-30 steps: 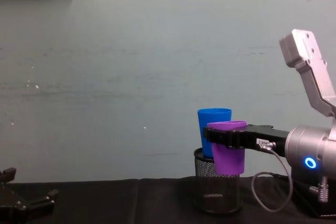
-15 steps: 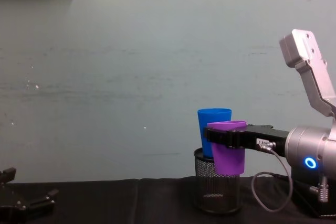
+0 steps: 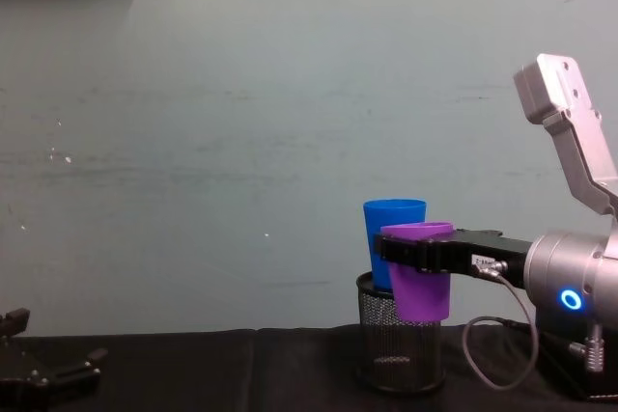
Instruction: Pick up one cup with a gripper and tap it against the other cup.
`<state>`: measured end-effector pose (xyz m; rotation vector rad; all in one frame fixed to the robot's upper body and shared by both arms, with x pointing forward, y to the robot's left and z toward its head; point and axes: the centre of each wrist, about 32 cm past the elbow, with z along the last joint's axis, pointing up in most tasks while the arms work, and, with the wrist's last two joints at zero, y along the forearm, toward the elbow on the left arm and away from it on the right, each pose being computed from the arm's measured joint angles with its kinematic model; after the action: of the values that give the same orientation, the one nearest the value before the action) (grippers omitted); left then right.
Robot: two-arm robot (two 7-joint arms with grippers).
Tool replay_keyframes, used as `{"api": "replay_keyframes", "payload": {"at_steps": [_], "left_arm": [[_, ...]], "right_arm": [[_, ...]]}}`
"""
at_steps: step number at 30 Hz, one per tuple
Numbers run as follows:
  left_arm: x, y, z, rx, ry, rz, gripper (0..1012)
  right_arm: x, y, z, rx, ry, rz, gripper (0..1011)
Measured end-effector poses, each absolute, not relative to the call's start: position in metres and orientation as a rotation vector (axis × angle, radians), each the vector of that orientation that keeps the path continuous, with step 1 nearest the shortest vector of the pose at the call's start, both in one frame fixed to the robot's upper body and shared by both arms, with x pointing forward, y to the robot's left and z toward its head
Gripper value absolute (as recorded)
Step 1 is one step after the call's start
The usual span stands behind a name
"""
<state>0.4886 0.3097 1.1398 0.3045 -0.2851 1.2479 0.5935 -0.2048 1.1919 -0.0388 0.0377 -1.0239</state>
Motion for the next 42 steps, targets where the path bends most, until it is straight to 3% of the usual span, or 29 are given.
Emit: {"api": "replay_keyframes", "payload": {"at_steps": [42], "left_arm": [[0.4886,0.3097,1.1398,0.304,-0.285,1.248,1000]], "right_arm": [[0.5935,-0.2048,1.1919,-0.039,0.038,-1.024,746]]}}
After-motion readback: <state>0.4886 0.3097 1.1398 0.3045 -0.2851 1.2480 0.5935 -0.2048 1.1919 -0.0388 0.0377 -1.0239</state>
